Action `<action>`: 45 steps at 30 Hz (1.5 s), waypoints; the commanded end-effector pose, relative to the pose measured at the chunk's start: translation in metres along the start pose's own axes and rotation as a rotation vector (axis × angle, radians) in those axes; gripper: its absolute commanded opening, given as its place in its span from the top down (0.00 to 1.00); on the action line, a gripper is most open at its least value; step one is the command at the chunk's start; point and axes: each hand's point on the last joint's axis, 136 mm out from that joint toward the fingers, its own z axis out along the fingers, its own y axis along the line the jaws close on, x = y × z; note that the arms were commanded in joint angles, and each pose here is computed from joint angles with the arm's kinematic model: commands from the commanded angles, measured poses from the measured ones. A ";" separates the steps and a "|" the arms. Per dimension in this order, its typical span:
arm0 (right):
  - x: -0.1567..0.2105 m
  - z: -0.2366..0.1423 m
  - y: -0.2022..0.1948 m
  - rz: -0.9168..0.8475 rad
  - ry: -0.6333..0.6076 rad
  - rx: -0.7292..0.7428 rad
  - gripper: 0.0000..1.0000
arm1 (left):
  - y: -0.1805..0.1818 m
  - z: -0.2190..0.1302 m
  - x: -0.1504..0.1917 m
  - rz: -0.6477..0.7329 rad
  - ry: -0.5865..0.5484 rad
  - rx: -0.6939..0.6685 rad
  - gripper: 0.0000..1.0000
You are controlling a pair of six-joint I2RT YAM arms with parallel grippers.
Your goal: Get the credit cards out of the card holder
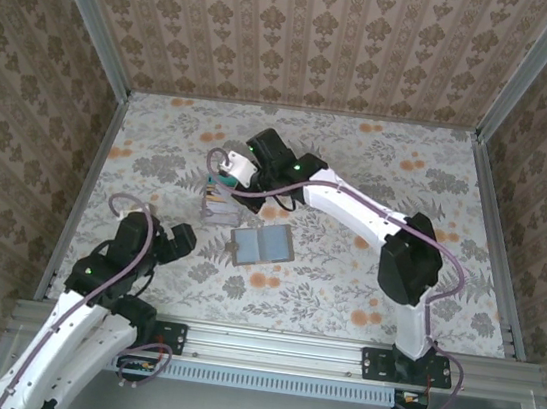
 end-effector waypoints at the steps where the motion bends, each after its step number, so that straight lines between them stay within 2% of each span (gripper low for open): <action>1: 0.011 0.011 0.016 -0.100 0.082 -0.103 1.00 | 0.012 -0.014 -0.006 0.000 -0.044 -0.045 0.00; 8: 0.012 0.034 0.012 -0.190 0.150 -0.074 1.00 | 0.014 -0.018 -0.008 -0.013 -0.070 -0.036 0.00; 23: 0.019 0.061 -0.008 -0.235 0.199 -0.028 1.00 | 0.014 -0.016 -0.007 -0.008 -0.067 -0.032 0.00; 33: 0.034 0.077 -0.004 -0.208 0.234 -0.085 1.00 | 0.013 -0.016 -0.006 -0.007 -0.065 -0.028 0.00; 37: 0.036 0.080 -0.006 -0.198 0.239 -0.076 0.87 | 0.013 -0.016 -0.006 -0.007 -0.064 -0.026 0.00; 40: 0.033 0.079 -0.009 -0.187 0.228 -0.068 0.83 | 0.012 -0.016 -0.006 -0.006 -0.065 -0.023 0.00; 42: 0.031 0.079 -0.011 -0.177 0.225 -0.055 0.70 | 0.012 -0.016 -0.006 -0.005 -0.063 -0.023 0.00; 45: 0.028 0.076 -0.013 -0.159 0.214 -0.040 0.68 | 0.011 -0.016 -0.006 -0.005 -0.061 -0.020 0.00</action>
